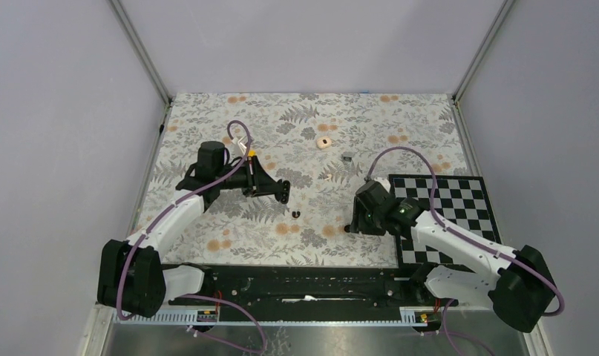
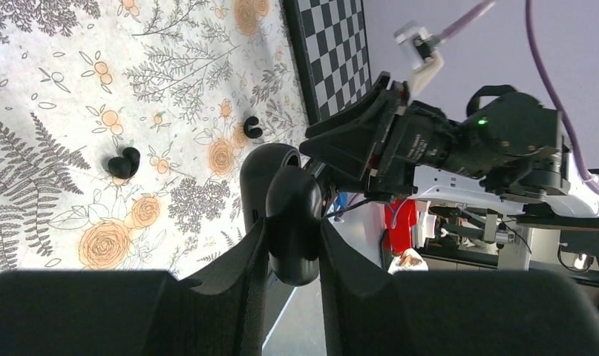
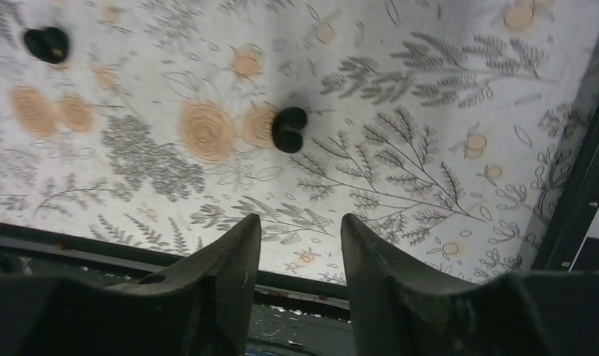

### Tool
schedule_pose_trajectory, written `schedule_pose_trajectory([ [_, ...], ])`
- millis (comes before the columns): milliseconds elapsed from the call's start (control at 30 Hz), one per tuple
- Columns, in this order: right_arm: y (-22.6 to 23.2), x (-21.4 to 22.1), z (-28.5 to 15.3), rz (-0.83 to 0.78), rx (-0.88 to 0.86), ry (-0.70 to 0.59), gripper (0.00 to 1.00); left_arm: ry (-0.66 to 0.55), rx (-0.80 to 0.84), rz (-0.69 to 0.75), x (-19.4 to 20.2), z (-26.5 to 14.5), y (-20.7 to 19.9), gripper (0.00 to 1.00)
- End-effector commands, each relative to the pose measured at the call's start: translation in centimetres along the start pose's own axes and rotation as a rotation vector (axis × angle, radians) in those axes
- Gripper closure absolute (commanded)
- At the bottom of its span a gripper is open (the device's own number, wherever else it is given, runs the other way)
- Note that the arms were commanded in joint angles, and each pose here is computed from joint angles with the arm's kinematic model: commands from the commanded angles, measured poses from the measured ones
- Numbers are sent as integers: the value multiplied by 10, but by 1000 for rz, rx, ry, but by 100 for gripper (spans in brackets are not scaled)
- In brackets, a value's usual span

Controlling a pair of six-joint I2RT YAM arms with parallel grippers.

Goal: Insert the wireless bluetooth earbuds into the charging case
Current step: Pick up the earbud from the center of the board.

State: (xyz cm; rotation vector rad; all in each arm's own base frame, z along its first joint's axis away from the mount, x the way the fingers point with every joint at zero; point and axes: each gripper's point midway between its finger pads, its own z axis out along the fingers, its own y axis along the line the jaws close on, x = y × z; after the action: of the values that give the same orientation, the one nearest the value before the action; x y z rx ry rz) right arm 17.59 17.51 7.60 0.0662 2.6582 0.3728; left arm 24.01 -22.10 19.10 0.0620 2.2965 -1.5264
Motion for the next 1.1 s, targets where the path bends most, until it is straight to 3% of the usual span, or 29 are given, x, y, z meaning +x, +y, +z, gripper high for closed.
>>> schedule_pose_trajectory([
  [0,-11,11,11,98,41,-18,52,-37,-10,38,-2,-4,0,100],
  [333,19,-10,25,102,-12,-71,66,-38,-9,36,-3,-3,0,100],
  [1067,28,-6,62,-34,87,22,69,-26,-10,48,0,-2,4,100],
])
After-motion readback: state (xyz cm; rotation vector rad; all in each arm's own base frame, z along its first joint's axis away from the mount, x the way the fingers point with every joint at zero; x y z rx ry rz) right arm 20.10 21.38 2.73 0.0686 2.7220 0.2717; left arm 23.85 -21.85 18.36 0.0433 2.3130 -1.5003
